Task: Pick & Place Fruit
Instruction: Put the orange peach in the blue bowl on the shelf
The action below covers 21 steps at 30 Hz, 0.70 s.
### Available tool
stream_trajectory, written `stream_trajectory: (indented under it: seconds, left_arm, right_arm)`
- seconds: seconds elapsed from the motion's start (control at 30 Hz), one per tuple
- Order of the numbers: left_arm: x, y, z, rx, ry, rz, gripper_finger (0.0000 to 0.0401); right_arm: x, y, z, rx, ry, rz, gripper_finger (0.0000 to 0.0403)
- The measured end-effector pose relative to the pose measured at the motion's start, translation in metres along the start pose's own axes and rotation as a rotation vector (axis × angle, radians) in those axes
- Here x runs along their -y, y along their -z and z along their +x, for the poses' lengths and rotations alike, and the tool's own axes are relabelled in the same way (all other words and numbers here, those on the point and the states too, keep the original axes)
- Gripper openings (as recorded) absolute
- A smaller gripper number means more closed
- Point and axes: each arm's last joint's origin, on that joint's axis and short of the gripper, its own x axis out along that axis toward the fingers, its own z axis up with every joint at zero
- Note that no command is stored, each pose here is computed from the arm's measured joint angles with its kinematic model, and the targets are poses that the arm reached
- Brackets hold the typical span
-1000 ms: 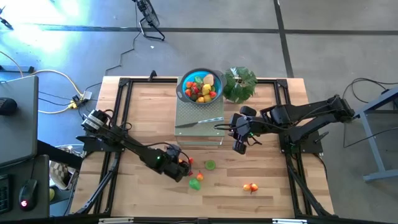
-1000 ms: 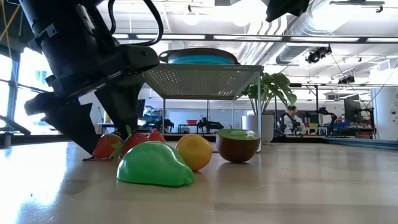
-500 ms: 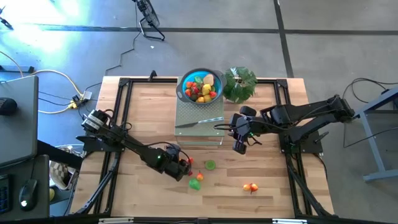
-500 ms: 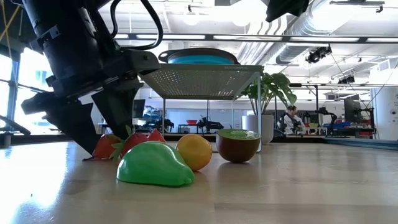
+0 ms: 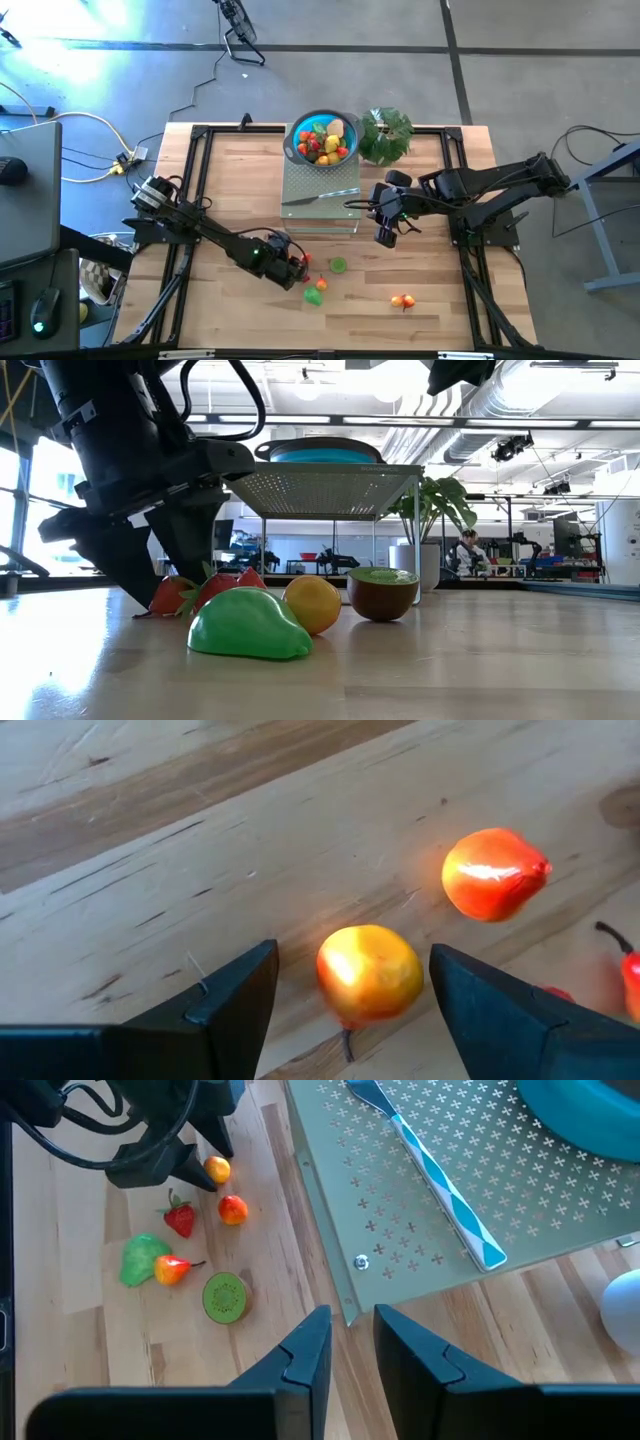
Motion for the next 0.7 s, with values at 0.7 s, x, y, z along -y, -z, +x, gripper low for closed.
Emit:
stream_trajectory:
  seconds: [0.7]
  left_arm:
    - [-0.0008, 0.0007, -0.0001, -0.020, -0.008, 0.090, 0.0228]
  right_arm:
    - [0.0000, 0.0000, 0.0000, 0.000, 0.000, 0.000, 0.0071]
